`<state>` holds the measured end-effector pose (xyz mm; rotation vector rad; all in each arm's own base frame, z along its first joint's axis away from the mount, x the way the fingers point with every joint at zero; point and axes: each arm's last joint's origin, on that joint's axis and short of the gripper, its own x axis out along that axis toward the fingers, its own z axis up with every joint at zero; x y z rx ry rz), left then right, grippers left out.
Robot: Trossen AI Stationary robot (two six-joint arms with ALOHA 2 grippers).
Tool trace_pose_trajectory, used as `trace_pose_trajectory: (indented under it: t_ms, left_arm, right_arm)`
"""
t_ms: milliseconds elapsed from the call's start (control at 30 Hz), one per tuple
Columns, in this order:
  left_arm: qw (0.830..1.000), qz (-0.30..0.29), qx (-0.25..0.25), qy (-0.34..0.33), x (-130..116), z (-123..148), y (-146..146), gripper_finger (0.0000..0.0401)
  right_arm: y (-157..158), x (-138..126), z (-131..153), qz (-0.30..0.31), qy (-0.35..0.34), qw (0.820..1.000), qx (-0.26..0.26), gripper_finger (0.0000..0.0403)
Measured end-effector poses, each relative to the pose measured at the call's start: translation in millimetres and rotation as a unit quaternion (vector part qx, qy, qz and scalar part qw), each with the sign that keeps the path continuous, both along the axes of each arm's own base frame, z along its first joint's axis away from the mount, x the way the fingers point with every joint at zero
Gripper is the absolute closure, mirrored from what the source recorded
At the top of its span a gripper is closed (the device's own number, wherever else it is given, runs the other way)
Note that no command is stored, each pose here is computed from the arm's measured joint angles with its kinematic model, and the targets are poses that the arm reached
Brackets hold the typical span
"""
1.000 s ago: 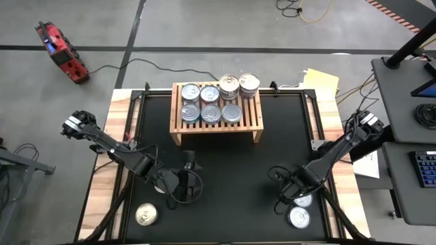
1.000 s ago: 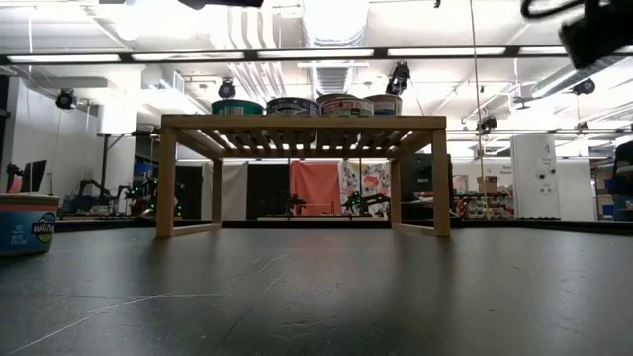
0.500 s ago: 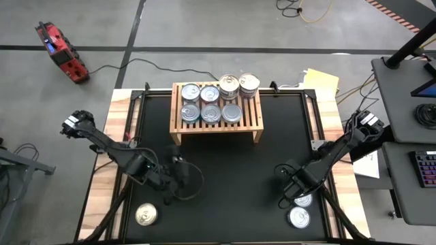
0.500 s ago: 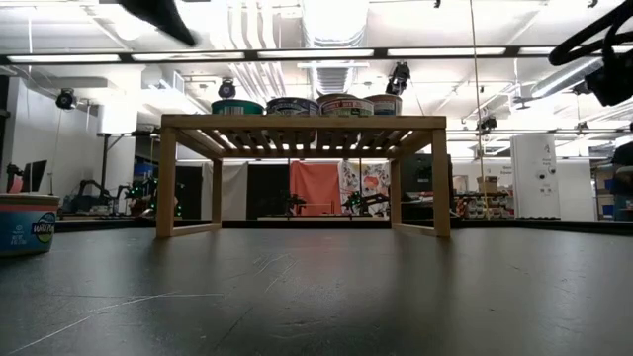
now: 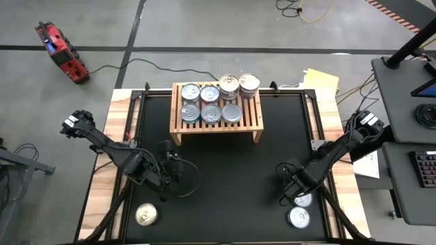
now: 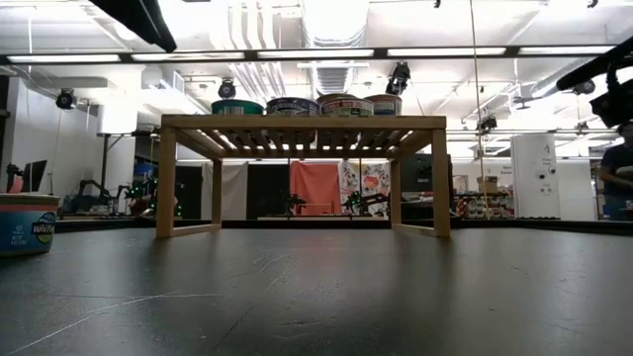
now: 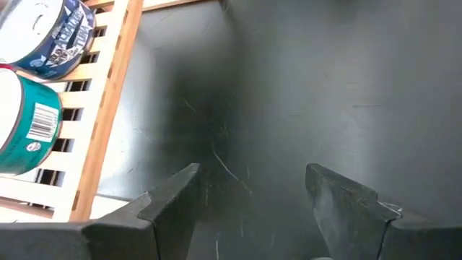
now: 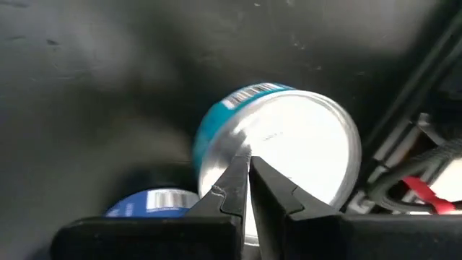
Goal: Stack canned seafood by type on shelf
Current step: Put the light blue tuna can on the shelf
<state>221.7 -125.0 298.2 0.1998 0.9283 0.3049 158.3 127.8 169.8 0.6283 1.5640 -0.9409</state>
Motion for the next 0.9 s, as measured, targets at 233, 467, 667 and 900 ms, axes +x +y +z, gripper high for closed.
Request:
trace_pose_trajectory:
  t_ms: [233, 467, 667, 900]
  left_arm:
    - [1.000, 0.008, -0.002, -0.005, 0, 0, 0, 0.0168]
    - [1.000, 0.006, -0.012, -0.001, 0, -1, 0, 0.0168]
    - [1.000, 0.016, -0.024, -0.009, 1, -1, -1, 0.0168]
    - [0.999, 0.015, -0.024, -0.017, 6, -4, -5, 0.0168]
  right_arm:
    - [4, 7, -4, 0.005, -0.041, 0.999, 0.003, 0.0393]
    - [5, 12, -6, 0.017, -0.065, 0.998, 0.000, 0.0393]
    - [6, 16, -6, 0.038, -0.099, 0.994, -0.017, 0.0393]
    - [11, 28, -8, 0.078, -0.179, 0.980, -0.032, 0.0393]
